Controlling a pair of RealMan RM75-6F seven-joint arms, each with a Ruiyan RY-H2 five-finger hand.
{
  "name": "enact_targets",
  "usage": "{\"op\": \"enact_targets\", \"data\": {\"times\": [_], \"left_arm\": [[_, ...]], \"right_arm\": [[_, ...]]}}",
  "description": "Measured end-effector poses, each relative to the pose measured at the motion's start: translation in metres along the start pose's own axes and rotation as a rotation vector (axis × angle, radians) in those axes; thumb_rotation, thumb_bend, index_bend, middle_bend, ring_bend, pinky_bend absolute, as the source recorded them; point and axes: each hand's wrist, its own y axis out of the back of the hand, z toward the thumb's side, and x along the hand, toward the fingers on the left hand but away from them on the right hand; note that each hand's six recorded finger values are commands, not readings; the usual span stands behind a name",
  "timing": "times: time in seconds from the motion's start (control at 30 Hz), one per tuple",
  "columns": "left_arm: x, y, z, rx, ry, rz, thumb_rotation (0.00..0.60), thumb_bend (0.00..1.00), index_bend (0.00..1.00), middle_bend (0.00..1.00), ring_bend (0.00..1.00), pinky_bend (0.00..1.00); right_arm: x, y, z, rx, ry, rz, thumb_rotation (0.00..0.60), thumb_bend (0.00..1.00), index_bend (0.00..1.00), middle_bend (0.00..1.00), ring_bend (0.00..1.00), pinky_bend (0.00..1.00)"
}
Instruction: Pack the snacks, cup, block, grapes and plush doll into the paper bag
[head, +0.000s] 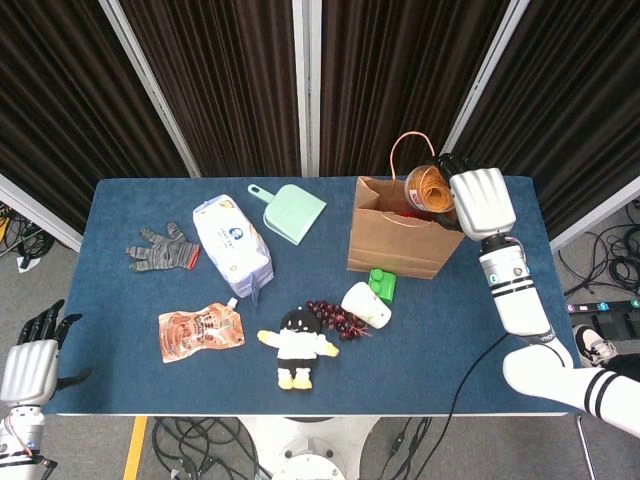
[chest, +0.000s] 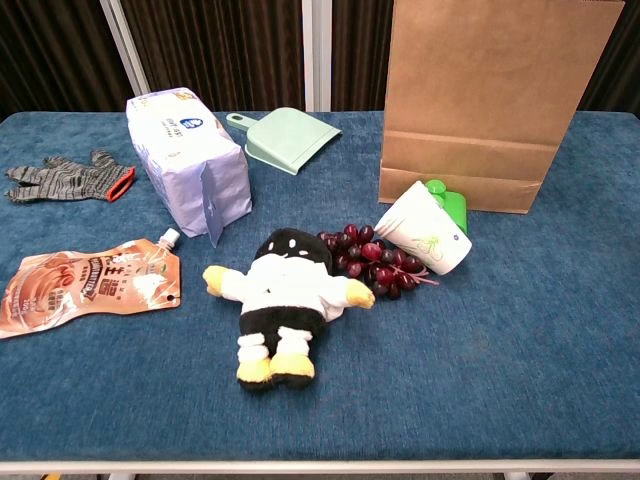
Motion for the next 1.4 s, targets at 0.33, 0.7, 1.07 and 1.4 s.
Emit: {"op": "enact_targets", "data": {"times": [0.33, 0.7, 1.07, 1.4], "left_arm": [[-0.001, -0.001, -0.001, -0.003, -0.002, 0.002, 0.600, 0.12, 0.27, 0.16, 0.11, 0.13], [0.001, 0.001, 0.002, -0.001, -0.013, 0.010, 0.600, 0.12, 0.27, 0.16, 0.11, 0.13], [0.000, 0.001, 0.002, 0.002, -0.011, 0.008, 0.600, 0.12, 0.27, 0.16, 0.11, 0.13], [-0.001, 0.001, 0.000, 0.002, -0.004, 0.008, 0.600, 0.12, 0.27, 0.16, 0.11, 0.13]], "right_arm": [[0.008, -0.013, 0.003, -0.036, 0.006, 0.068, 0.600, 0.23, 0.04, 0.21, 0.04, 0.23], [0.018, 0.001, -0.007, -0.096, 0.003, 0.057, 0.600, 0.23, 0.00, 0.14, 0.00, 0.15], [0.019, -0.006, -0.009, -0.104, 0.001, 0.100, 0.600, 0.21, 0.00, 0.07, 0.00, 0.04], [0.030, 0.010, 0.007, -0.198, 0.093, 0.038, 0.600, 0.19, 0.01, 0.21, 0.01, 0.14]]}}
